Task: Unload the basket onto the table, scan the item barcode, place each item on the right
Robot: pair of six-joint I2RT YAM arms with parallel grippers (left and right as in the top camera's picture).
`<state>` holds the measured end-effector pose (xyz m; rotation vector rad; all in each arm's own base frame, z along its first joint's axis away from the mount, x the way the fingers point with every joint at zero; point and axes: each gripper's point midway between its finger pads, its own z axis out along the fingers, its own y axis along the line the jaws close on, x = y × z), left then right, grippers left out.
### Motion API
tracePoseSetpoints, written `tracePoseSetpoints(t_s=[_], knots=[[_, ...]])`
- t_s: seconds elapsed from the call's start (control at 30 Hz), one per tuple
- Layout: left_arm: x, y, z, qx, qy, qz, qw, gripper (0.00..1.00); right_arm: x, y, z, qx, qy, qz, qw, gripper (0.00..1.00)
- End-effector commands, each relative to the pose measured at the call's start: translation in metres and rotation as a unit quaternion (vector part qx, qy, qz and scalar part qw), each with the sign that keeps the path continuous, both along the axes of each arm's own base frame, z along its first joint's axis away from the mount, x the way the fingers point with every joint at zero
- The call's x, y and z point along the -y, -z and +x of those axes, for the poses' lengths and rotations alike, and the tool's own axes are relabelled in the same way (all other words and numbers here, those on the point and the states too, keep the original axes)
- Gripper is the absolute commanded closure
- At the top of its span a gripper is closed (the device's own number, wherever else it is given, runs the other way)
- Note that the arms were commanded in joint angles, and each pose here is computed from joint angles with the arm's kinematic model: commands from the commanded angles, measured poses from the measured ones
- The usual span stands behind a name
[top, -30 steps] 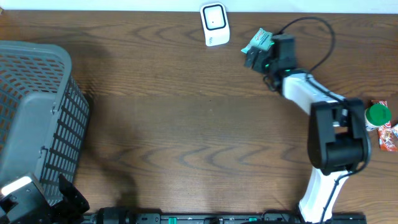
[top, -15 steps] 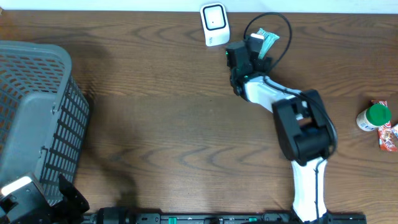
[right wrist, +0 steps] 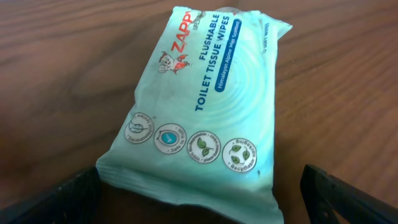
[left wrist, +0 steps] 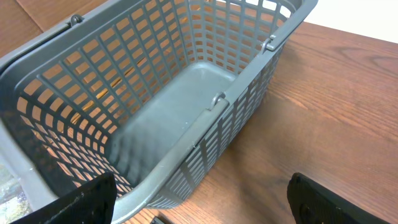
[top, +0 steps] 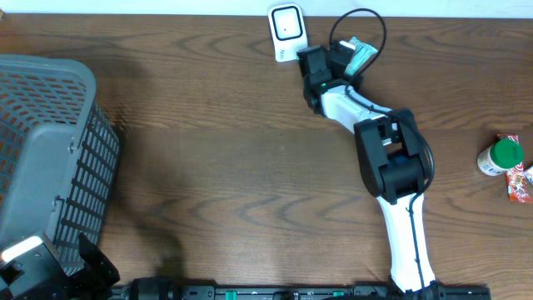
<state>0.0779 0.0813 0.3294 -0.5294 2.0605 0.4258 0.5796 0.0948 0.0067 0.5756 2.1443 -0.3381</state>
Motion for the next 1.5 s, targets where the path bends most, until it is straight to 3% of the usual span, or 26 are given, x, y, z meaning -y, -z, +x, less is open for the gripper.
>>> tracePoseSetpoints(t_s=[0.0,0.13,0.23,0.3,0.4,0.5,0.53,0.77,0.8,0.83,0.87,0.9,0.93,1.0,1.03,1.07,1.13,1.17,1.33,1.47], knots=[[-0.001,-0.001,-0.002,0.005,-0.003,0.000,1.000,0.12,0.014,0.059,-0.010,-0.049,0.018,0.068,0.996,0.01],[-0.001,-0.001,-0.002,0.005,-0.003,0.000,1.000,0.12,0.023,0.067,-0.006,-0.050,0.023,0.095,0.994,0.01],[-0.001,-0.001,-0.002,0.005,-0.003,0.000,1.000,0.12,0.030,0.068,-0.005,-0.050,0.026,0.098,0.994,0.16],[-0.001,-0.001,-0.002,0.005,-0.003,0.000,1.000,0.12,0.030,0.068,-0.005,-0.055,0.019,0.091,0.994,0.34],[-0.001,-0.001,-0.002,0.005,-0.003,0.000,1.000,0.12,0.030,0.068,-0.008,-0.069,0.010,0.081,0.994,0.72],[-0.001,-0.001,-0.002,0.005,-0.003,0.000,1.000,0.12,0.029,0.064,-0.014,-0.086,0.007,0.083,0.993,0.96],[-0.001,-0.001,-0.002,0.005,-0.003,0.000,1.000,0.12,0.027,0.059,-0.015,-0.091,0.003,0.088,0.992,0.99],[-0.001,-0.001,-0.002,0.005,-0.003,0.000,1.000,0.12,0.012,0.003,-0.024,-0.105,-0.031,0.131,0.985,0.99],[-0.001,-0.001,-0.002,0.005,-0.003,0.000,1.000,0.12,0.008,-0.006,-0.023,-0.106,-0.050,0.135,0.984,0.85],[-0.001,-0.001,-0.002,0.005,-0.003,0.000,1.000,0.12,0.003,-0.014,-0.021,-0.106,-0.076,0.135,0.982,0.62],[-0.001,-0.001,-0.002,0.005,-0.003,0.000,1.000,0.12,-0.005,-0.022,-0.017,-0.108,-0.122,0.136,0.977,0.30],[-0.001,-0.001,-0.002,0.005,-0.003,0.000,1.000,0.12,-0.011,-0.028,-0.016,-0.111,-0.156,0.143,0.971,0.10],[-0.001,-0.001,-0.002,0.005,-0.003,0.000,1.000,0.12,-0.014,-0.034,-0.016,-0.116,-0.177,0.157,0.965,0.01],[-0.001,-0.001,-0.002,0.005,-0.003,0.000,1.000,0.12,-0.006,-0.044,-0.010,-0.107,-0.179,0.175,0.962,0.02],[-0.001,-0.001,-0.002,0.005,-0.003,0.000,1.000,0.12,-0.001,-0.050,-0.004,-0.095,-0.178,0.180,0.963,0.14],[-0.001,-0.001,-0.002,0.005,-0.003,0.000,1.000,0.12,0.005,-0.055,0.003,-0.082,-0.177,0.184,0.963,0.33],[-0.001,-0.001,-0.002,0.005,-0.003,0.000,1.000,0.12,0.022,-0.065,0.018,-0.051,-0.174,0.174,0.968,0.89],[-0.001,-0.001,-0.002,0.005,-0.003,0.000,1.000,0.12,0.031,-0.068,0.025,-0.036,-0.166,0.168,0.971,0.98],[-0.001,-0.001,-0.002,0.005,-0.003,0.000,1.000,0.12,0.047,-0.079,0.060,0.040,-0.199,0.118,0.972,0.99],[-0.001,-0.001,-0.002,0.005,-0.003,0.000,1.000,0.12,0.049,-0.062,0.077,0.068,-0.211,0.084,0.971,0.99]])
